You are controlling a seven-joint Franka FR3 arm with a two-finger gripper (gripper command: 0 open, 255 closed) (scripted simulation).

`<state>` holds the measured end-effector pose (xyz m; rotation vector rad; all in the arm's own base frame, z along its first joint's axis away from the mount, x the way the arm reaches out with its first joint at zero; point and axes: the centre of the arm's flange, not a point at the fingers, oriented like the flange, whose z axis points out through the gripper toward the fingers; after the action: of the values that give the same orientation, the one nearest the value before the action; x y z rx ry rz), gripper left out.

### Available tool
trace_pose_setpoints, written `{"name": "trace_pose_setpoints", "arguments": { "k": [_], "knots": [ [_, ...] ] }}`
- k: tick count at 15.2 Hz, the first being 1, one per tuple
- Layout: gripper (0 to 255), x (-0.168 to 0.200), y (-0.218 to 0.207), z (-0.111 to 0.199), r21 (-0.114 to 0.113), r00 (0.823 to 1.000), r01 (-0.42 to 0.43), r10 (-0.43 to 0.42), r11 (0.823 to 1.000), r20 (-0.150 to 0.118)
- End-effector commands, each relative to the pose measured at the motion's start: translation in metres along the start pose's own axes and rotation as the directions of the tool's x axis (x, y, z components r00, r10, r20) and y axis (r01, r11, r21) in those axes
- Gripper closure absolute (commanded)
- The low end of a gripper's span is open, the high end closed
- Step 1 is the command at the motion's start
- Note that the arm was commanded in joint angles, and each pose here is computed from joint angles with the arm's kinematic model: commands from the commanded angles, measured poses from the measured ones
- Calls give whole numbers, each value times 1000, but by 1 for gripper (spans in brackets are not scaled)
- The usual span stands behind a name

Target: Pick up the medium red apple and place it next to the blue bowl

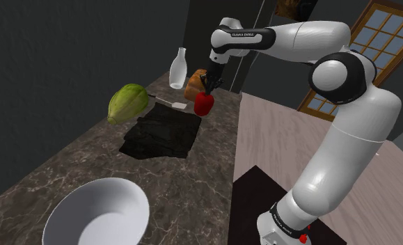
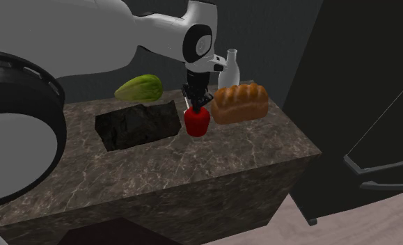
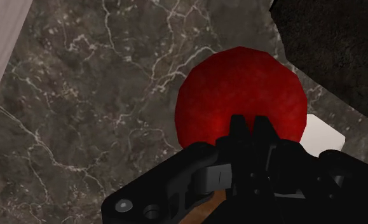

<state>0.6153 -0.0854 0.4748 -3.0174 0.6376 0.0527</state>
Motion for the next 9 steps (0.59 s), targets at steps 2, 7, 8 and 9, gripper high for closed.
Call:
{"name": "trace_pose_setpoints", "arguments": {
  "k": [2,7,8,9],
  "knots": [
    [255,0,0,0,0,1000,0,0,1000,0],
    [255,0,0,-5,0,1000,0,0,1000,0],
    [255,-1,0,-11,0,1000,0,0,1000,0],
    [255,-1,-1,-16,0,1000,0,0,1000,0]
  ]
}}
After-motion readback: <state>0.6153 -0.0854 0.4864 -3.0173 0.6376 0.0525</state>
